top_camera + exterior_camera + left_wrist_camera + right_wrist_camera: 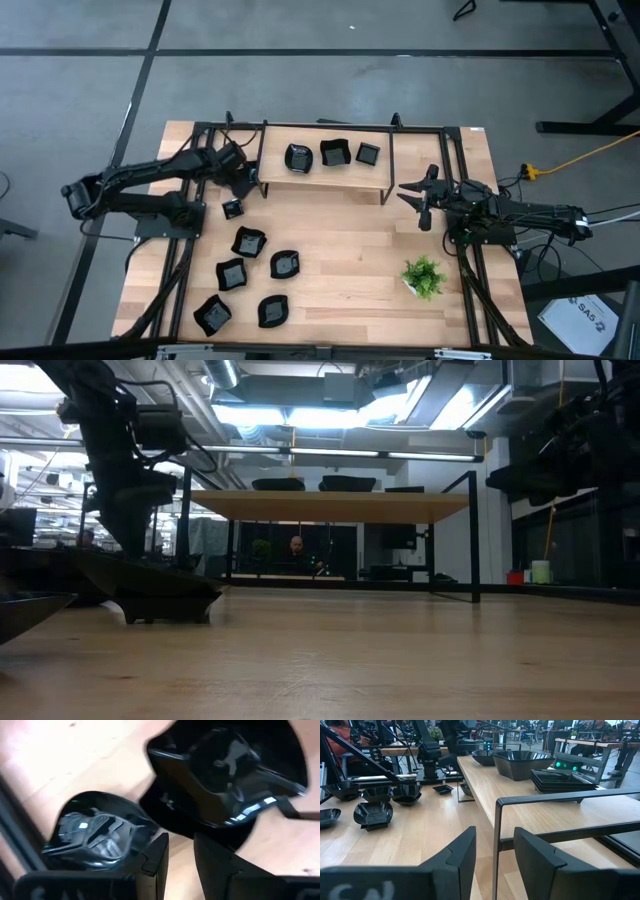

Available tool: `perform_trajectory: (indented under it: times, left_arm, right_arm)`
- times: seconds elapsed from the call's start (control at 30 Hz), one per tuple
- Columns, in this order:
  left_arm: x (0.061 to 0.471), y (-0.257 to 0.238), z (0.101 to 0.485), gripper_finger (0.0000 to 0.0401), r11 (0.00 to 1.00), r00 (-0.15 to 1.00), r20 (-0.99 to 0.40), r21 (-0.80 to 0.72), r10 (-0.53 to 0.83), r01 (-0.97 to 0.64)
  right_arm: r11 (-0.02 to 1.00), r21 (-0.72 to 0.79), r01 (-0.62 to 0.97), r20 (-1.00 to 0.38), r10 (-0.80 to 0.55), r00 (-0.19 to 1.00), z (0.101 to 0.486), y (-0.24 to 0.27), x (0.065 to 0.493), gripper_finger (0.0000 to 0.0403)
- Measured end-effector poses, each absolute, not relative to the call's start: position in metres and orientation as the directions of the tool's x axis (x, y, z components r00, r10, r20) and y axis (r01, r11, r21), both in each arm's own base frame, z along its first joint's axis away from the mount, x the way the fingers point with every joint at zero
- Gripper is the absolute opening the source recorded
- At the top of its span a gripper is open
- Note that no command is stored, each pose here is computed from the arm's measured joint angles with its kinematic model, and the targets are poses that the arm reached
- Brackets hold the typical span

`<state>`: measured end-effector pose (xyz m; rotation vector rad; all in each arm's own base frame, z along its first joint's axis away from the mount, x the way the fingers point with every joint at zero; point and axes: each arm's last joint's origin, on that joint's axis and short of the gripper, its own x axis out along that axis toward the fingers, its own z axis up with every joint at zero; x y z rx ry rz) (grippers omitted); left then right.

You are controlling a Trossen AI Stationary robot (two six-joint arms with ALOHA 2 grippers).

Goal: Pick & Place Mini shaped plates
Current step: Adjust the shelf

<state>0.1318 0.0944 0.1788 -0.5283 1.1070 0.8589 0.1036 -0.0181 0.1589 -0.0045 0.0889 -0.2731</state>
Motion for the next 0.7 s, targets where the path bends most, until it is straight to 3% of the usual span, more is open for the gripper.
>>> perform_trajectory:
  times: [0.43,0.7]
  left_arm:
    - [0.146,0.078,0.180,0.0086,0.734,0.315,-0.924,-0.059,0.216,-0.676]
    - [0.156,0.065,0.182,0.0086,0.792,0.334,-0.899,0.024,0.285,-0.610]
  right_arm:
    - [0.963,-0.017,0.269,-0.087,-0.270,0.959,0.159,-0.018,0.104,0.0132]
    - [0.963,-0.017,0.269,-0.087,-0.270,0.959,0.159,-0.018,0.104,0.0132]
